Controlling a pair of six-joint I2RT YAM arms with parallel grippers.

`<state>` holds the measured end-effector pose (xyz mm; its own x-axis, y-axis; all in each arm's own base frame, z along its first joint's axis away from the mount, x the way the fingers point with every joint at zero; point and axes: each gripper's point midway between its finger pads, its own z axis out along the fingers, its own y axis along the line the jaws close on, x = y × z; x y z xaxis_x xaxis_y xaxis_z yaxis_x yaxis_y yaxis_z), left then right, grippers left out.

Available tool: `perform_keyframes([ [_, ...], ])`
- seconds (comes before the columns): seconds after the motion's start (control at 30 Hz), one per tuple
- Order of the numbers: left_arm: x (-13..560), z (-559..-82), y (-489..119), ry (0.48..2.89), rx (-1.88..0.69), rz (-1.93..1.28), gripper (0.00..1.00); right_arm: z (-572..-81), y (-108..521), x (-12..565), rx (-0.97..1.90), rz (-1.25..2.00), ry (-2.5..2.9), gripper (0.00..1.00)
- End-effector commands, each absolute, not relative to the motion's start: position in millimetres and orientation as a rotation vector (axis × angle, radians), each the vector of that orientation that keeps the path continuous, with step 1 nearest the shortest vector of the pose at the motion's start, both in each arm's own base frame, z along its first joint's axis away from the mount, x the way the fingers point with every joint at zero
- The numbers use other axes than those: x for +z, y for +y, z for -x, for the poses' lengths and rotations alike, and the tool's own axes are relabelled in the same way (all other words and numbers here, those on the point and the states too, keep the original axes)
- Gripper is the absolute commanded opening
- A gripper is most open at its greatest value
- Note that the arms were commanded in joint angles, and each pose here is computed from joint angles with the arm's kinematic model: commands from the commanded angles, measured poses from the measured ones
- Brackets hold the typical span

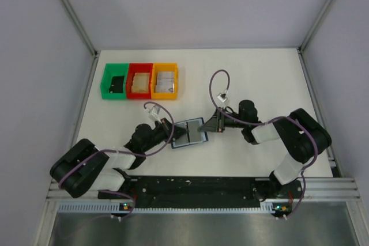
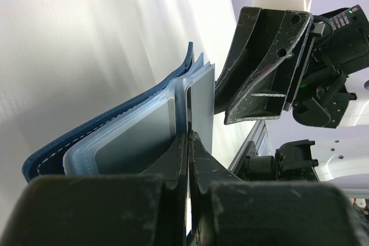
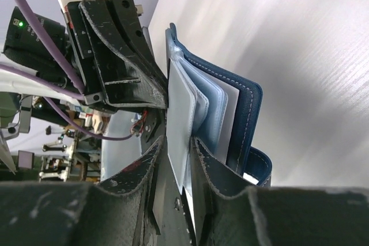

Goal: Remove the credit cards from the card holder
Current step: Remove the credit card from the card holder.

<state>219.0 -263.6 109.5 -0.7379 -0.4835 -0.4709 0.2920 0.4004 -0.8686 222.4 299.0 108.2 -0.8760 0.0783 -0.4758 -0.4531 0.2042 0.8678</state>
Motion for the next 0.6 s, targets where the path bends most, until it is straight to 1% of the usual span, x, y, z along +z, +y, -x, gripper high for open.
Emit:
perform_keyframes([
  [0.0,142,-212,-273,1.829,-1.537,0.098,0.00,-213,306,134,1.789,0.494,1.932,0.20],
  [0.07,144,-212,-274,1.826,-1.542,0.095,0.00,-212,306,135,1.795,0.501,1.928,0.16],
  [0.17,147,-211,-274,1.813,-1.552,0.084,0.00,-210,306,137,1.798,0.513,1.917,0.00],
  [0.43,150,-210,-254,1.738,-1.495,0.111,0.00,-218,293,134,1.778,0.463,1.919,0.00],
  [0.57,152,-208,-247,1.716,-1.475,0.070,0.00,-219,291,136,1.778,0.459,1.911,0.00],
])
